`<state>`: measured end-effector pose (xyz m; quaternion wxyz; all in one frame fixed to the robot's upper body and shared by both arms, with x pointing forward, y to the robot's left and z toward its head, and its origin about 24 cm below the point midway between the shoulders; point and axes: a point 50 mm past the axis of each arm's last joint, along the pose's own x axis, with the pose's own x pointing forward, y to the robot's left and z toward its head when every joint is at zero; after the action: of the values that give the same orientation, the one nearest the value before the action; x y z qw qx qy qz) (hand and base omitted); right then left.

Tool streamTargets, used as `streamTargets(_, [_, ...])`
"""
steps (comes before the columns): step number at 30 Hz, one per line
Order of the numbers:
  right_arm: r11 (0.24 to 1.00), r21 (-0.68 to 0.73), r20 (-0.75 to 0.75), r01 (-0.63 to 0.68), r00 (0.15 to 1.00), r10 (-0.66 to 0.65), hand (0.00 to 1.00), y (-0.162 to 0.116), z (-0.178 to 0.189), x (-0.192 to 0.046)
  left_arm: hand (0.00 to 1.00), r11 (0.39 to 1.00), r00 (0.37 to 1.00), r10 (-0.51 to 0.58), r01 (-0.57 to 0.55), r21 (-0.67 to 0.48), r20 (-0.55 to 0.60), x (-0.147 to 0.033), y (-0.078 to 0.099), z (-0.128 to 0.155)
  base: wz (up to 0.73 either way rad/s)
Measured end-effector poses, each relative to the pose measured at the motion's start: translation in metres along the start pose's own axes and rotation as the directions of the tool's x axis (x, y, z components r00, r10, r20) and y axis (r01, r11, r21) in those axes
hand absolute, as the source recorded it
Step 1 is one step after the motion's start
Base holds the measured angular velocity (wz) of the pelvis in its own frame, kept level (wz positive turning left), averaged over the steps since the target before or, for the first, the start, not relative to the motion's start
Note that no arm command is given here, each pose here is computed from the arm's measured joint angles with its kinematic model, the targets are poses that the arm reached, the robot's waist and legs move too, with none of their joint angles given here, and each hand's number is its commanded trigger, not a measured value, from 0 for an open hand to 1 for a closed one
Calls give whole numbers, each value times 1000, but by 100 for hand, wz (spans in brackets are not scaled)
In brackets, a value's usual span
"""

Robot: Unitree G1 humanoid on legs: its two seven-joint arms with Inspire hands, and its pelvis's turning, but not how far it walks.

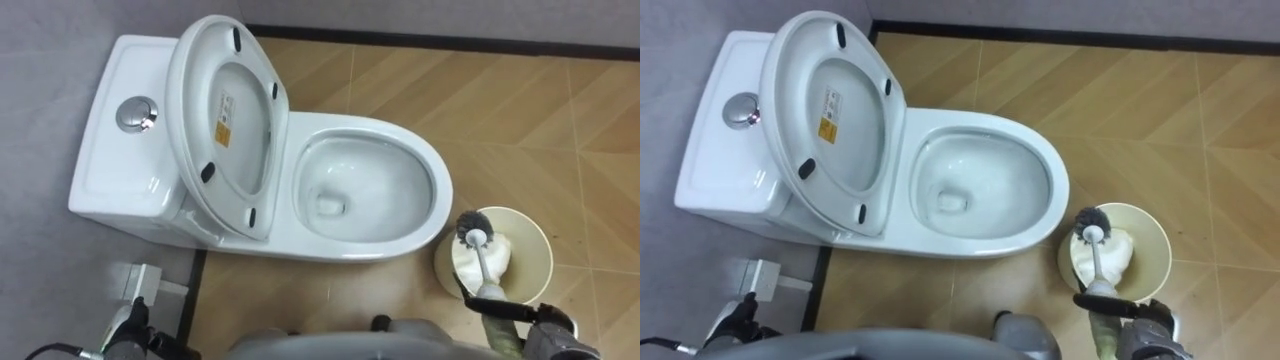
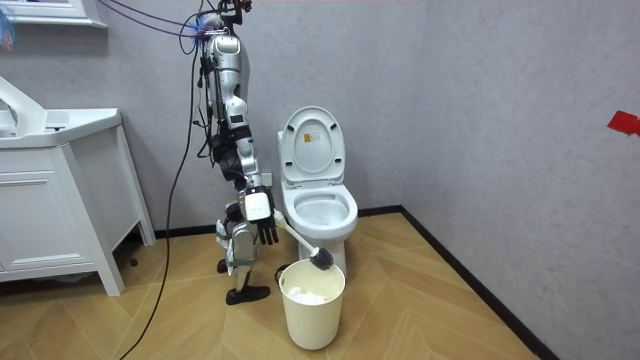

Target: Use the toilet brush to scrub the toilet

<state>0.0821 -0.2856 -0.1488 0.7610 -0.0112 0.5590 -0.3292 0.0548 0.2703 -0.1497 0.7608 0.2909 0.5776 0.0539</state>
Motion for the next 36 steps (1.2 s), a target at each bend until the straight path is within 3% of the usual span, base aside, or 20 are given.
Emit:
streamTargets(9, [999, 32, -10, 4, 1000, -4, 0, -2, -1, 0, 0, 1000, 1000, 0, 0, -4, 5, 0, 0, 1, 4])
streamTargets(18, [977, 210, -65, 31, 998, -18, 0, -7, -4, 1, 0, 1000, 1000, -2, 2, -22, 4, 0, 0, 1, 0])
streamTargets(24, [826, 550, -174, 123, 984, -31, 0, -13, -11, 1, 0, 999, 1000, 8, -8, -45, -6, 0, 2, -1, -1])
streamTargets(26, [717, 673, -229, 185, 973, -35, 0, -16, -12, 1, 0, 999, 1000, 9, -9, -49, -16, 0, 2, -5, 5])
streamTargets(29, [608, 756, -279, 242, 960, -34, 0, -19, -15, 1, 0, 998, 1000, 12, -13, -55, -14, 0, 3, -4, 3])
streamTargets(36, [497, 815, -320, 298, 946, -41, 0, -27, -25, 1, 0, 999, 1000, 9, -10, -53, -16, -1, 2, -5, 0])
